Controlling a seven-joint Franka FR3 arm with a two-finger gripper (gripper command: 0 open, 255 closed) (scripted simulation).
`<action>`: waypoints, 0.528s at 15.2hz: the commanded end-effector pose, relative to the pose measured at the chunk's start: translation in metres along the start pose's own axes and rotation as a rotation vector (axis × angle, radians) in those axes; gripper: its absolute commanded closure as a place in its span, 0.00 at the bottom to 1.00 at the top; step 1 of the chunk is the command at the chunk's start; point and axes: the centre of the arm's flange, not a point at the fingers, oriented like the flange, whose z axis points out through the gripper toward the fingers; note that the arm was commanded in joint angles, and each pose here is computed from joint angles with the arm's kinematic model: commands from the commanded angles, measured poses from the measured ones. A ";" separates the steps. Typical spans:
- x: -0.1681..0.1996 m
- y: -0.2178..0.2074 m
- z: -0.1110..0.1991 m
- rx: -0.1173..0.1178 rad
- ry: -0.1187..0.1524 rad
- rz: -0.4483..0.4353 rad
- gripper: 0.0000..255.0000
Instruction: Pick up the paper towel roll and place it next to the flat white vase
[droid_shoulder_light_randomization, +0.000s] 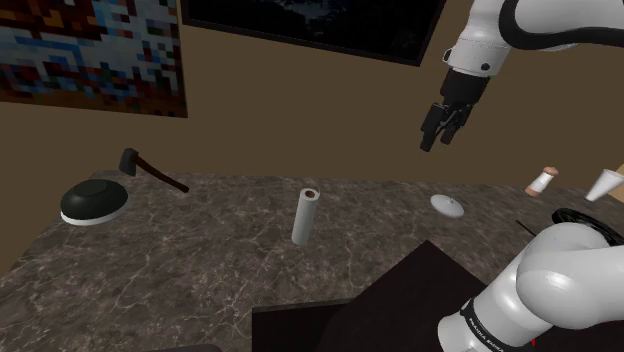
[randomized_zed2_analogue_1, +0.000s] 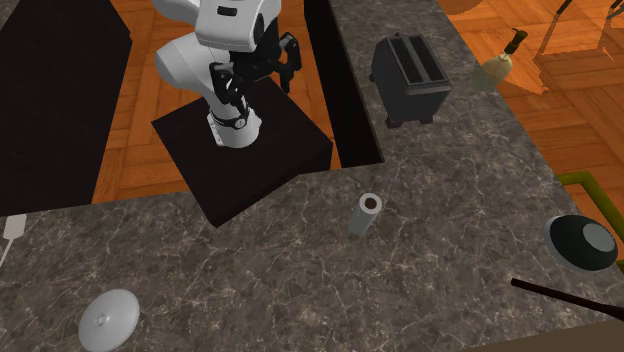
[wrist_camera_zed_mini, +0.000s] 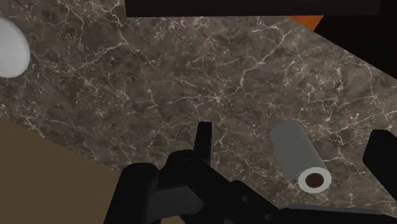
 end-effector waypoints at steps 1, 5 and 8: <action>0.000 0.000 0.000 0.000 0.000 0.000 0.00; 0.029 -0.026 0.035 0.000 0.007 0.071 0.00; 0.052 -0.044 0.060 0.000 0.013 0.123 0.00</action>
